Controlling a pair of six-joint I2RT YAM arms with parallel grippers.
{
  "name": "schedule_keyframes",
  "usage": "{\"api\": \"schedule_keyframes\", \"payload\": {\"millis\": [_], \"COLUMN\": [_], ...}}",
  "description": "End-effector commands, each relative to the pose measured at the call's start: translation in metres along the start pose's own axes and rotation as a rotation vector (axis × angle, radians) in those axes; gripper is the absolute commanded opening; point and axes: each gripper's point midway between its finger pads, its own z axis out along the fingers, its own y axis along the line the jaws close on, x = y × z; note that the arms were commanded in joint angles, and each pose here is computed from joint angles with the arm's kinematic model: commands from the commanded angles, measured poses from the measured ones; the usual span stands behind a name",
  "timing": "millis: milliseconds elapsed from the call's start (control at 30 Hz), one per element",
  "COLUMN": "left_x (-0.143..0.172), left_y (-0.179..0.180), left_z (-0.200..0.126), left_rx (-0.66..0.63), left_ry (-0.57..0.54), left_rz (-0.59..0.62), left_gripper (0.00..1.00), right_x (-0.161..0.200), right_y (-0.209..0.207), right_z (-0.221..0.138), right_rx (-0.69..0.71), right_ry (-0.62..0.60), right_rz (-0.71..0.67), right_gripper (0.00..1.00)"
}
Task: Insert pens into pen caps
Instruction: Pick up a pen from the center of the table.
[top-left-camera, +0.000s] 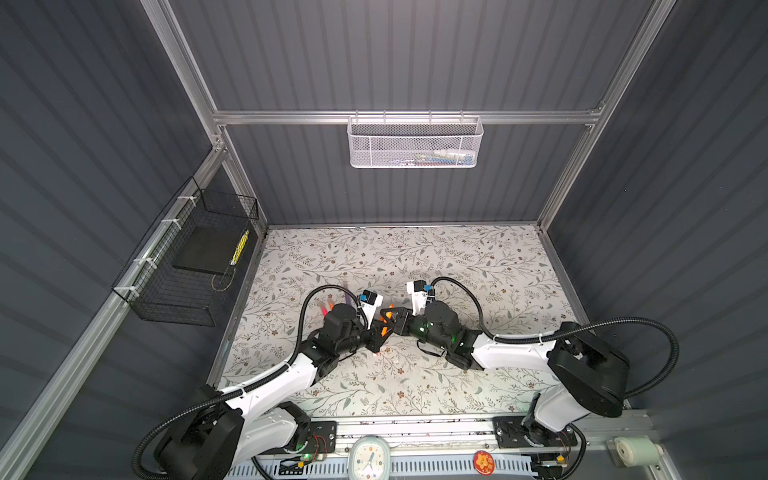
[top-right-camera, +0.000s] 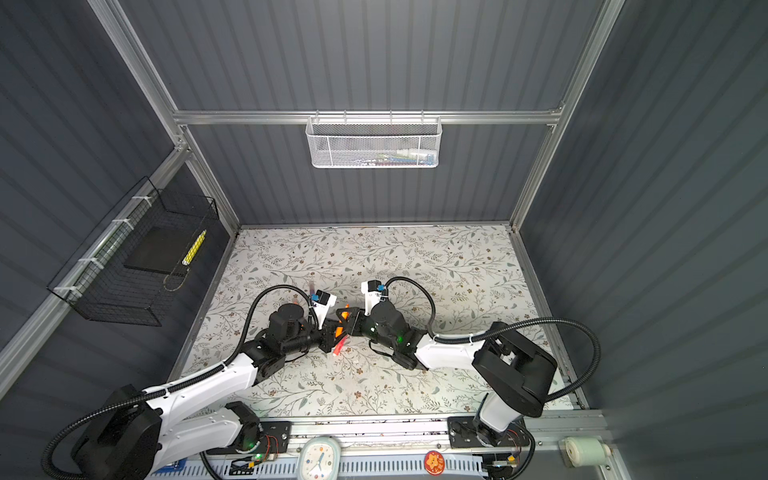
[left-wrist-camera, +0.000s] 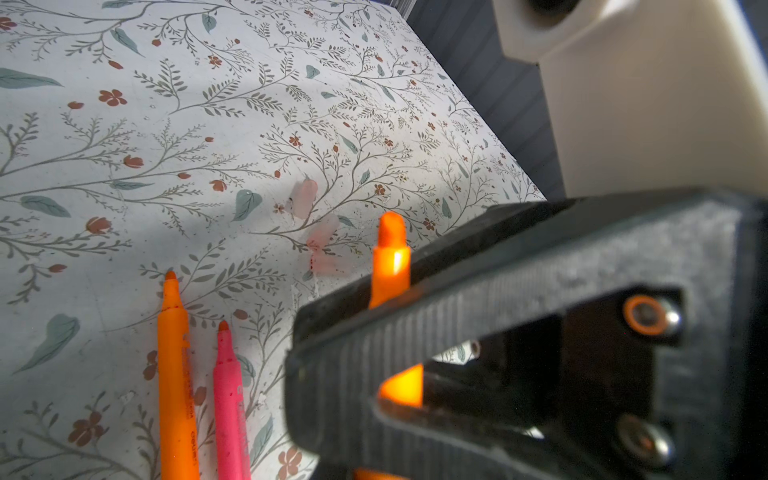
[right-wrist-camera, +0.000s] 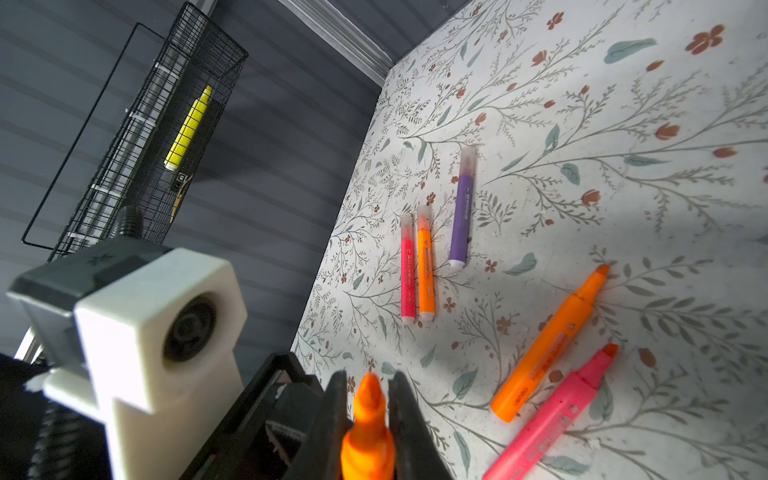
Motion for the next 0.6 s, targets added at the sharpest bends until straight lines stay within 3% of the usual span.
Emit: {"api": "schedule_keyframes", "payload": {"millis": [0, 133, 167, 233, 333, 400, 567], "left_x": [-0.023, -0.023, -0.024, -0.023, -0.021, -0.019, -0.013], "left_y": [-0.013, -0.013, -0.008, -0.004, 0.011, 0.022, 0.069], "left_z": [-0.005, -0.005, -0.006, -0.006, -0.009, -0.013, -0.034], "left_rx": [0.027, 0.027, -0.001, -0.024, -0.102, -0.165, -0.421], "left_ry": [-0.065, -0.066, -0.076, -0.081, -0.089, -0.107, -0.177], "left_rz": [0.040, 0.038, 0.035, 0.032, 0.014, 0.000, -0.073], "left_gripper": [0.06, 0.00, 0.00, 0.00, 0.00, 0.00, 0.00], "right_x": [0.003, 0.003, 0.003, 0.001, -0.007, -0.015, -0.035], "right_y": [0.006, 0.006, 0.006, 0.005, 0.000, -0.008, -0.042], "right_z": [0.001, -0.001, -0.001, -0.004, -0.015, -0.027, -0.066], "right_rx": [-0.013, -0.012, -0.012, -0.006, 0.030, 0.068, 0.169], "right_ry": [0.013, 0.008, 0.009, -0.002, -0.037, -0.070, -0.146], "right_rz": [-0.019, -0.022, -0.024, -0.033, -0.058, -0.072, -0.065], "right_gripper": [0.07, 0.16, 0.25, 0.53, 0.73, 0.79, 0.82]}}
